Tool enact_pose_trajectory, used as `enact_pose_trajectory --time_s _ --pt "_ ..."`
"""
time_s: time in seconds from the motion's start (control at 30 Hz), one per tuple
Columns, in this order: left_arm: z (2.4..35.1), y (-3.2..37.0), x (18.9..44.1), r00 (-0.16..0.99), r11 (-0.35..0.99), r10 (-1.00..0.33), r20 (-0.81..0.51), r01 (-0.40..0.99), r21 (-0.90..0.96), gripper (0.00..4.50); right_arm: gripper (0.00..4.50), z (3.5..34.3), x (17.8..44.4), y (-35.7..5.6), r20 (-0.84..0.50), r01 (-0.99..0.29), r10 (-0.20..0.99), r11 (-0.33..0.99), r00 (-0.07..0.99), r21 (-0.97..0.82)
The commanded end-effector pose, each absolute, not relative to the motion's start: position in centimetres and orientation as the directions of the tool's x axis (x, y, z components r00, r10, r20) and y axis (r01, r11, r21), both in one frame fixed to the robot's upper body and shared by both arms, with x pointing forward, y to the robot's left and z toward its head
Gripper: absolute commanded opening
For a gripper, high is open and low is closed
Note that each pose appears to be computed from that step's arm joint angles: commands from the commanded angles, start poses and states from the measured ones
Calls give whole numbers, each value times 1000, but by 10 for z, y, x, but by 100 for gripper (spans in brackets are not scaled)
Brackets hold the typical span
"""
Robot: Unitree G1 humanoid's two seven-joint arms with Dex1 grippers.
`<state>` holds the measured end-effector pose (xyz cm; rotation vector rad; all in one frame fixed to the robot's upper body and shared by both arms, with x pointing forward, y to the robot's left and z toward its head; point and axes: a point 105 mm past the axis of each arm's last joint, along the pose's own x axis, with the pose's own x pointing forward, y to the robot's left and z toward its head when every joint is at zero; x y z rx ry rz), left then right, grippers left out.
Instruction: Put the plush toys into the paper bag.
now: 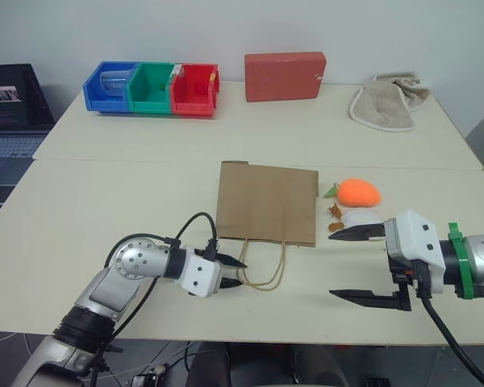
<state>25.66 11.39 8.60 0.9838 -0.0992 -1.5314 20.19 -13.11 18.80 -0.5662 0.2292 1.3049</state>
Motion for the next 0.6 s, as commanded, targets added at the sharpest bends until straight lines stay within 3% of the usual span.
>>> enact_pose_trajectory --time_s 0.03,0.2,0.43,0.6 --pt "91 107 255 94 -268 -859 -503 755 599 19 450 193 199 -126 -457 -946 851 128 259 -298" --pt "96 104 256 84 -268 -865 -495 757 596 5 450 192 198 -125 -456 -947 852 128 257 -295" --pt "134 91 262 91 -44 -936 -341 929 369 5 450 194 203 -126 -445 -936 844 173 301 -306" --pt "167 85 277 163 135 -971 -176 978 160 5 450 198 210 -127 -413 -923 843 223 344 -314"
